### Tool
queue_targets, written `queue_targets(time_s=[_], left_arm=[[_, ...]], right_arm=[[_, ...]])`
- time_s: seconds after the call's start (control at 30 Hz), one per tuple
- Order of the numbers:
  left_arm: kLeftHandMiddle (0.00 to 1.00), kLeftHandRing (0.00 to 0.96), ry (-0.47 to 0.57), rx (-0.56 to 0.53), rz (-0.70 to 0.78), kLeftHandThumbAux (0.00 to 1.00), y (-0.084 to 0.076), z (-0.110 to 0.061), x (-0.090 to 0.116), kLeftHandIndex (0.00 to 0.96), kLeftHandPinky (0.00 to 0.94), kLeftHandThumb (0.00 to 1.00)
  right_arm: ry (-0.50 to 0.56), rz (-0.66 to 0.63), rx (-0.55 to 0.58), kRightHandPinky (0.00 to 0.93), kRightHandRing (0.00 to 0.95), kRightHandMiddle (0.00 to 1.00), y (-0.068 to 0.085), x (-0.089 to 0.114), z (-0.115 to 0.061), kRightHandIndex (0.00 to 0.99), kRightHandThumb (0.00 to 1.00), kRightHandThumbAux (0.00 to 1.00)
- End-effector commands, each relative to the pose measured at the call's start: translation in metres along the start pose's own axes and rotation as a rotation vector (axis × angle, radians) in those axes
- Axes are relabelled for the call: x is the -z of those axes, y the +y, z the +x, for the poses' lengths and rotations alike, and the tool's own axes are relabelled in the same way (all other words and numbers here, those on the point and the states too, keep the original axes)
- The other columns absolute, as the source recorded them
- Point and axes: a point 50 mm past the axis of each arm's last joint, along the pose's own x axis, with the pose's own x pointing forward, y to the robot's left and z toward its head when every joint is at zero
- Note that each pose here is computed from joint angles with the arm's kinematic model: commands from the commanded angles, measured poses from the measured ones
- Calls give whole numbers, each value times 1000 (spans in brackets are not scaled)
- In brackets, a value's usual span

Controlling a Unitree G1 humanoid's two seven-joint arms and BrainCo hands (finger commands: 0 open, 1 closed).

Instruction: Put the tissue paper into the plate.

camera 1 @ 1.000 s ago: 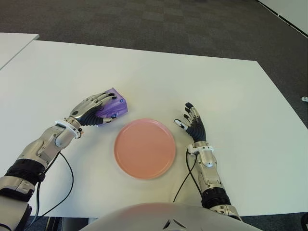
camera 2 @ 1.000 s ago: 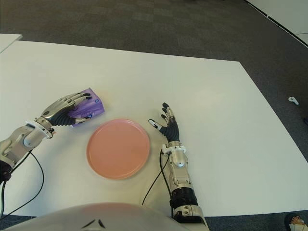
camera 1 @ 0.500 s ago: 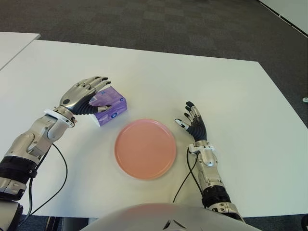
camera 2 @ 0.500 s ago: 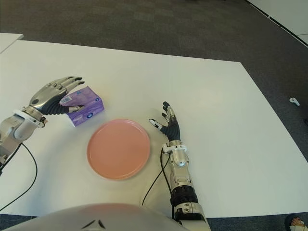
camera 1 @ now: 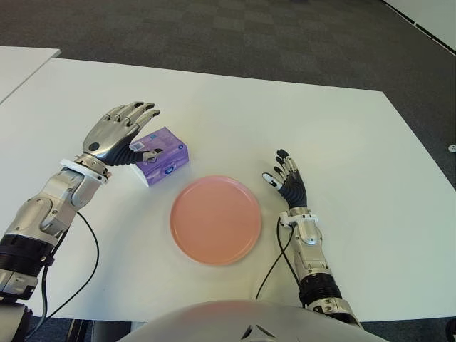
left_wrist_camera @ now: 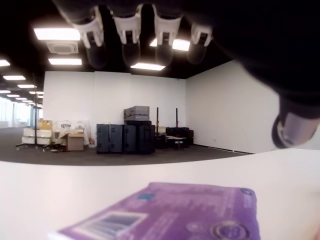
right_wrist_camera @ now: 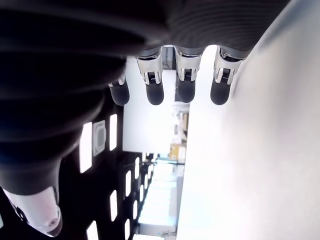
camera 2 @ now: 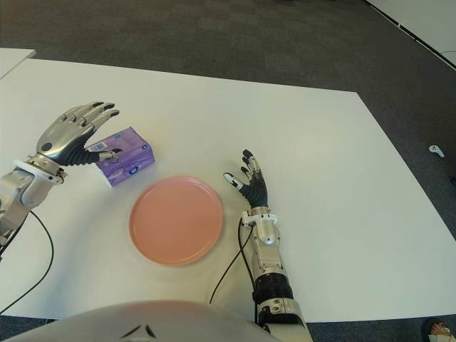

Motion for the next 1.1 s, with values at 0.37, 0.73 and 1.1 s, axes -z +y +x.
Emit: queue_targets(time_s=[0.37,0.73,1.1], left_arm=[[0,0,9,-35,-28,400,0,-7,-5,0,0,47],[0,0,-26,31,-62,401,-30,-12,-15,0,0,66],[0,0,-13,166,-89,369,-57,-14,-21,0,0,65]], right_arm=[[382,24,25,17,21,39,4,55,-50,25,88,618],[384,27,18,7,13,28,5,51,-51,11,78,631],[386,19,9,1,8,24,5,51,-51,12,70,618]])
